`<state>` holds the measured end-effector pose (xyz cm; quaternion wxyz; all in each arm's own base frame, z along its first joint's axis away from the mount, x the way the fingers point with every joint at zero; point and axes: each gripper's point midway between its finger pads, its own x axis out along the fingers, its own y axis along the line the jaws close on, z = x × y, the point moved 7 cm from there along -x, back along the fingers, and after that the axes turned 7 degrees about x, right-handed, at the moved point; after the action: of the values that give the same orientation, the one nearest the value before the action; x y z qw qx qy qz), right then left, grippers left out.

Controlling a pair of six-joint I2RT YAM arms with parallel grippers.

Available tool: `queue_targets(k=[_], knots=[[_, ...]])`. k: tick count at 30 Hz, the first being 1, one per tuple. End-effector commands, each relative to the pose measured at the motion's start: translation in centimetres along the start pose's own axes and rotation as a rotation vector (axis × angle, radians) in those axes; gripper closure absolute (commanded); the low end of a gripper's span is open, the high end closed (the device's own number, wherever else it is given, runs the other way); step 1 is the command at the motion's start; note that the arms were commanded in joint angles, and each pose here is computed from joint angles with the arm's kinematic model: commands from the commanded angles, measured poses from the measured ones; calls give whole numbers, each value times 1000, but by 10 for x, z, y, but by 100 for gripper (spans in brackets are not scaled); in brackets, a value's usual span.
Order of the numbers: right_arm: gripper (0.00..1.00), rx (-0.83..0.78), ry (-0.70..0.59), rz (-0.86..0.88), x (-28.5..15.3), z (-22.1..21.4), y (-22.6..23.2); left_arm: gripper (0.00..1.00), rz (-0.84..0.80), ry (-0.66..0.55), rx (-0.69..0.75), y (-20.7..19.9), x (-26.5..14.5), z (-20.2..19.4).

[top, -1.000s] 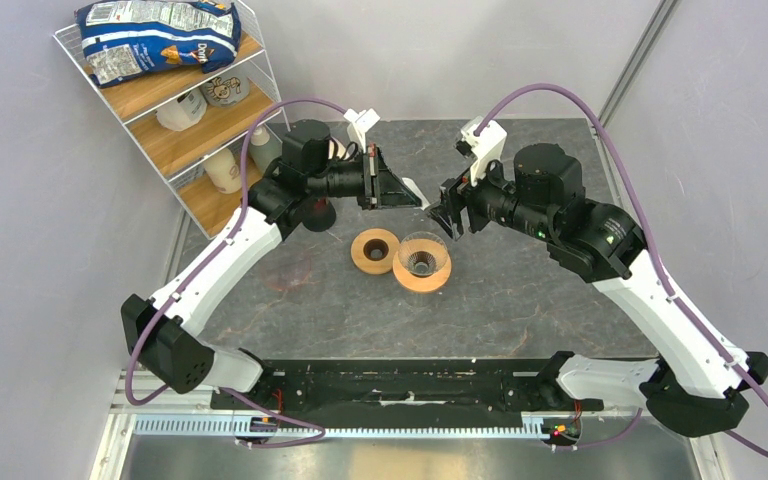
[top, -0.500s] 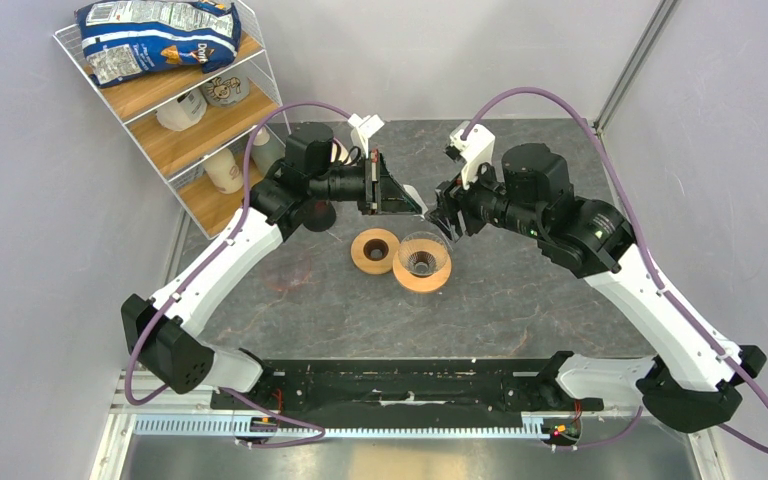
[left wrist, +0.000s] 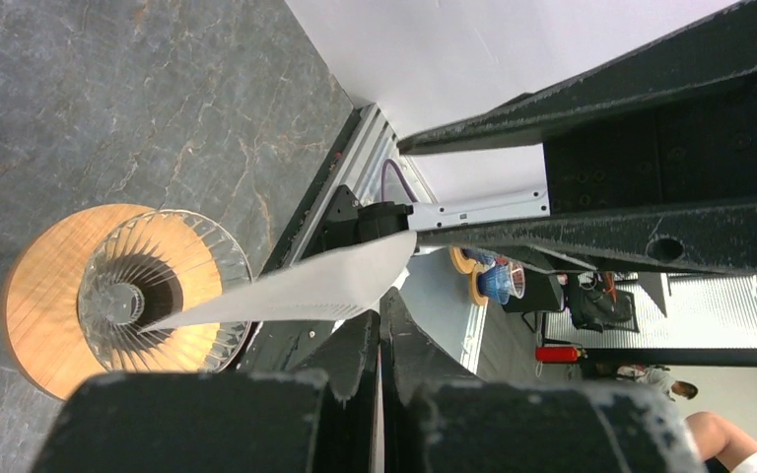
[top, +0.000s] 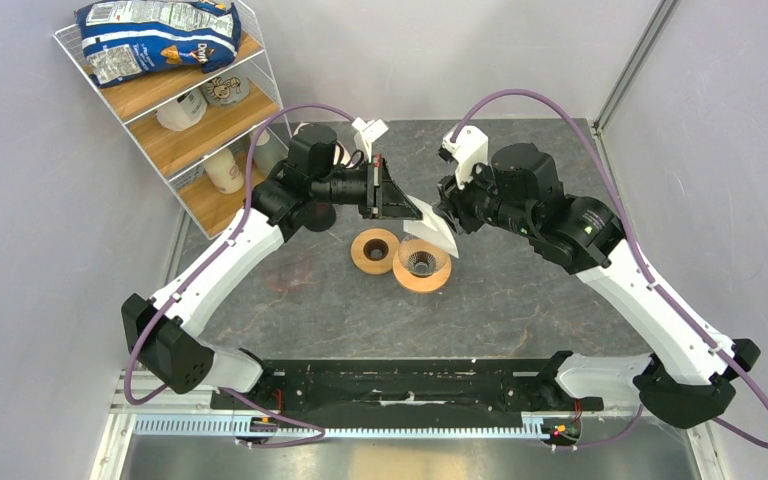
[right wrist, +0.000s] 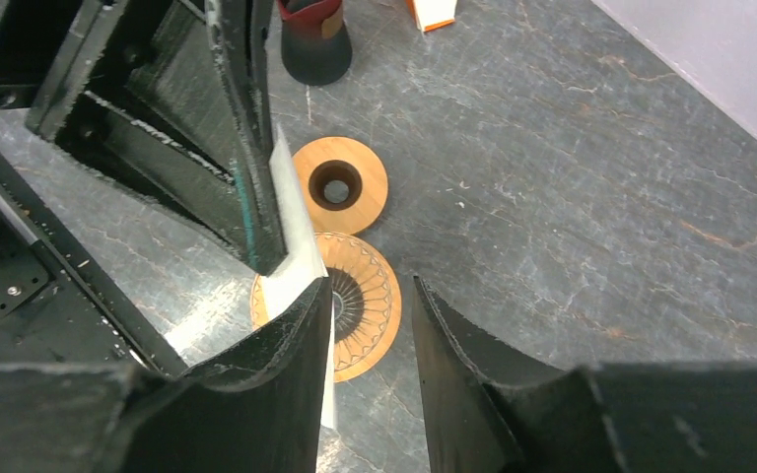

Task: Place the coffee filter in the dripper
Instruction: Adjust the coffee filter.

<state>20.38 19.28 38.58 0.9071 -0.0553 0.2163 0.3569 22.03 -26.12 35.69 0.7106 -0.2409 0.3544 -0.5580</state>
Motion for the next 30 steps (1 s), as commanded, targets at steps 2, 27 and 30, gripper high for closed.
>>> queue_targets(k=[2,27,30], knots=[[58,-32,-6,-75,0,0,-10,98,-61,17,70,-14,-6,0],[48,48,59,112,13,-30,11,98,-192,14,87,-26,-7,1],[60,64,49,98,16,-32,10,98,-210,11,107,-30,-9,1]])
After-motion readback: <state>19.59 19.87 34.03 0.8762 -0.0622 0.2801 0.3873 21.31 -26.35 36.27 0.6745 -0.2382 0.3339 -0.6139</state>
